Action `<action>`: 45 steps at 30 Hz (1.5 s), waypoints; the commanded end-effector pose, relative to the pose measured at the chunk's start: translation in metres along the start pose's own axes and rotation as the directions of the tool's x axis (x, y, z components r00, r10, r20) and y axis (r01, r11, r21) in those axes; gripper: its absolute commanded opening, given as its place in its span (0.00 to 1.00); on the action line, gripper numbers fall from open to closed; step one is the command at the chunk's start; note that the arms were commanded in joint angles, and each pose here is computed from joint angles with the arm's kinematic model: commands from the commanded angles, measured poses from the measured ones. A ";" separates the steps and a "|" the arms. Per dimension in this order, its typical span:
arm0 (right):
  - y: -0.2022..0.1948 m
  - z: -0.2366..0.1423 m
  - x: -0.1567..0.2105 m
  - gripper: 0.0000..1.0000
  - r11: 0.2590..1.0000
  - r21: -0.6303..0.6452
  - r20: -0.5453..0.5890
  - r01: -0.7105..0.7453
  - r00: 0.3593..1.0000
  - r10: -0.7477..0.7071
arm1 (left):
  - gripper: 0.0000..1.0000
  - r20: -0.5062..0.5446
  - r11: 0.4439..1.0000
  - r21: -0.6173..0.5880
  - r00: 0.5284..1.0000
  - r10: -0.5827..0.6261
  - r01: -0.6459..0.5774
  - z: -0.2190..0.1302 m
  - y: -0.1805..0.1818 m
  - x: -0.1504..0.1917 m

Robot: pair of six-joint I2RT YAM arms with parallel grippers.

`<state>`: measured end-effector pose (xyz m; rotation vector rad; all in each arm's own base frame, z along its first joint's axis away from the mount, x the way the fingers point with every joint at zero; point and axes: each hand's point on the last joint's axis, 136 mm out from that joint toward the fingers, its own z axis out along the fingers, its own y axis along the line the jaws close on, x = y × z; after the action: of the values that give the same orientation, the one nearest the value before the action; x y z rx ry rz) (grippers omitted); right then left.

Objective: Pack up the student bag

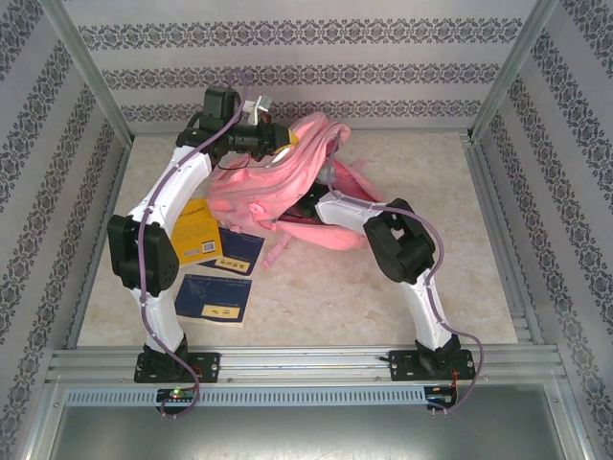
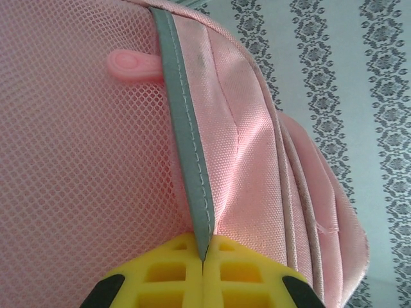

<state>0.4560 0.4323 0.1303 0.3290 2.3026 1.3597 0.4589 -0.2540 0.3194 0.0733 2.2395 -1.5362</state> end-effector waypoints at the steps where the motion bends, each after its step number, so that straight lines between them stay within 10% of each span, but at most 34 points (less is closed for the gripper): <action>1: 0.046 -0.015 0.024 0.89 0.991 -0.128 -0.047 0.031 0.998 -0.038 | 0.00 0.029 0.986 0.135 0.995 0.091 -0.094 -0.012 -0.041 -0.008; 45: 0.034 -0.128 -0.007 0.98 0.948 -0.299 0.037 -0.113 0.991 0.130 | 0.00 0.108 0.991 0.132 0.994 0.022 -0.036 -0.043 -0.017 -0.025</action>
<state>0.4057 0.3523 0.1817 0.4884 2.1210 1.6250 0.4645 -0.2286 0.3158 -0.0180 2.1798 -1.6799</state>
